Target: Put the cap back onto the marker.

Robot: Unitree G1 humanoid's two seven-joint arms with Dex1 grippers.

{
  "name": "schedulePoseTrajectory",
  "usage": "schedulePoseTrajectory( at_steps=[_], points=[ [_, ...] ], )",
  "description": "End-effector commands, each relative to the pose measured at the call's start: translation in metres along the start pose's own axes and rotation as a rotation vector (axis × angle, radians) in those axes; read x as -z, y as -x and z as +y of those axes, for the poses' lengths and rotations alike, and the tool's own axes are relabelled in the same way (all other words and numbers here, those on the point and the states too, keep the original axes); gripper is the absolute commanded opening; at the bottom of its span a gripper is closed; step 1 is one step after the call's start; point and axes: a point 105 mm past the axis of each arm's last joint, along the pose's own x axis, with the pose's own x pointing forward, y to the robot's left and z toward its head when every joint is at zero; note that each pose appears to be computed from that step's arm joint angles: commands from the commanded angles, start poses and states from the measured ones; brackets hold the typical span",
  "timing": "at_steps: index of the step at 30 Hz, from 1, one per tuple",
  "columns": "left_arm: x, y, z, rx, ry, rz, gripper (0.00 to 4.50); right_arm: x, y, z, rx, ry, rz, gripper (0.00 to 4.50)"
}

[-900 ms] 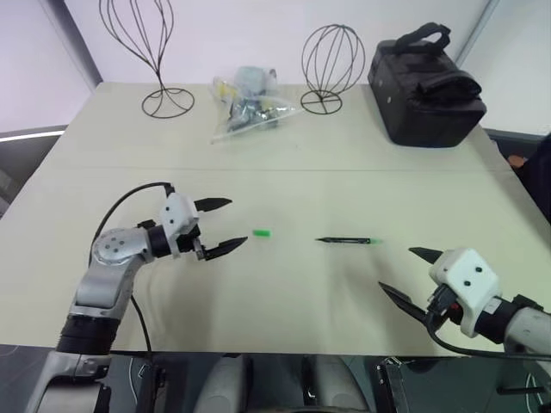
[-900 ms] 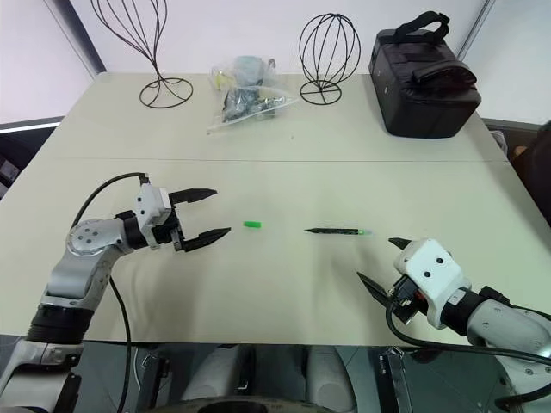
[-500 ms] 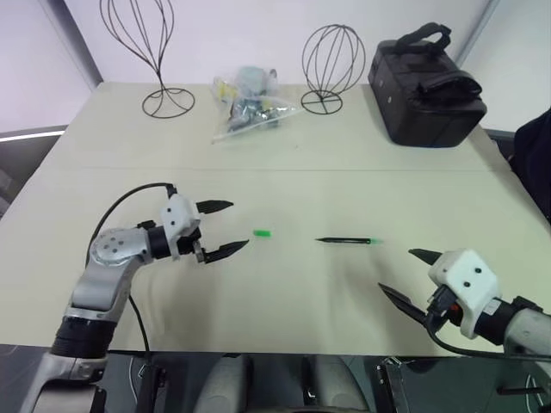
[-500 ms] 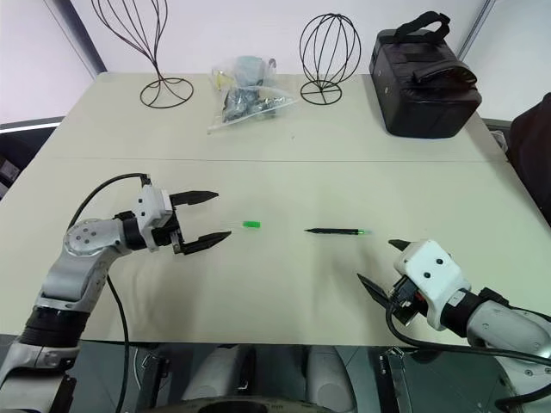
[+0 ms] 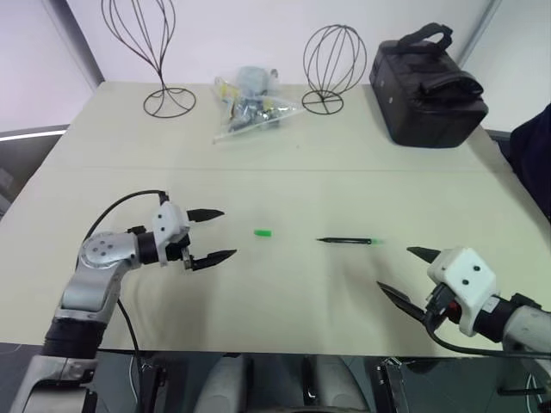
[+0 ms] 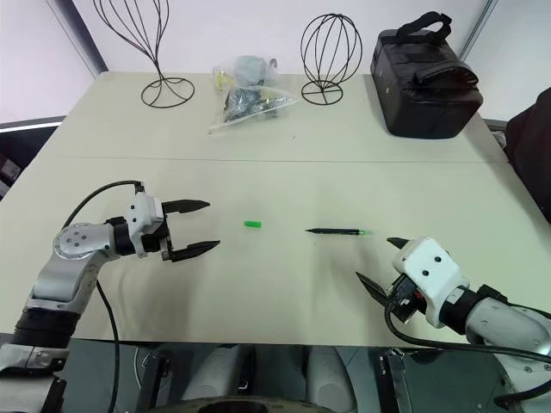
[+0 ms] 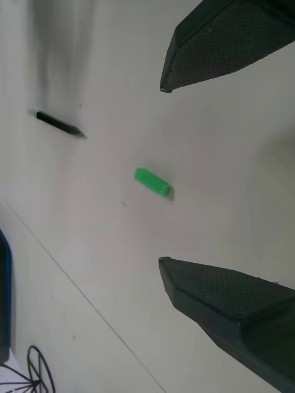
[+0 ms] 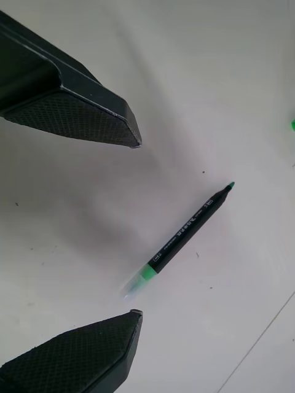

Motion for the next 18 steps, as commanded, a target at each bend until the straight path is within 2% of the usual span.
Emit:
schedulePoseTrajectory(
  at_steps=[1,8,13,18],
  points=[
    [-0.008,0.002,0.004,0.015,-0.045,-0.006,4.5,-0.009,0.0,0.001,-0.004,0.033,-0.027,4.32],
    [-0.011,-0.009,0.006,0.061,-0.068,0.004,4.5,-0.012,-0.004,0.0,0.002,0.038,-0.046,4.32],
    [-0.012,-0.028,0.008,0.177,-0.202,0.028,4.5,-0.014,-0.013,-0.001,-0.006,0.049,-0.06,4.32],
    [-0.004,-0.043,0.016,0.267,-0.194,0.049,4.5,-0.019,-0.022,0.0,-0.015,0.065,-0.079,4.32]
  ],
)
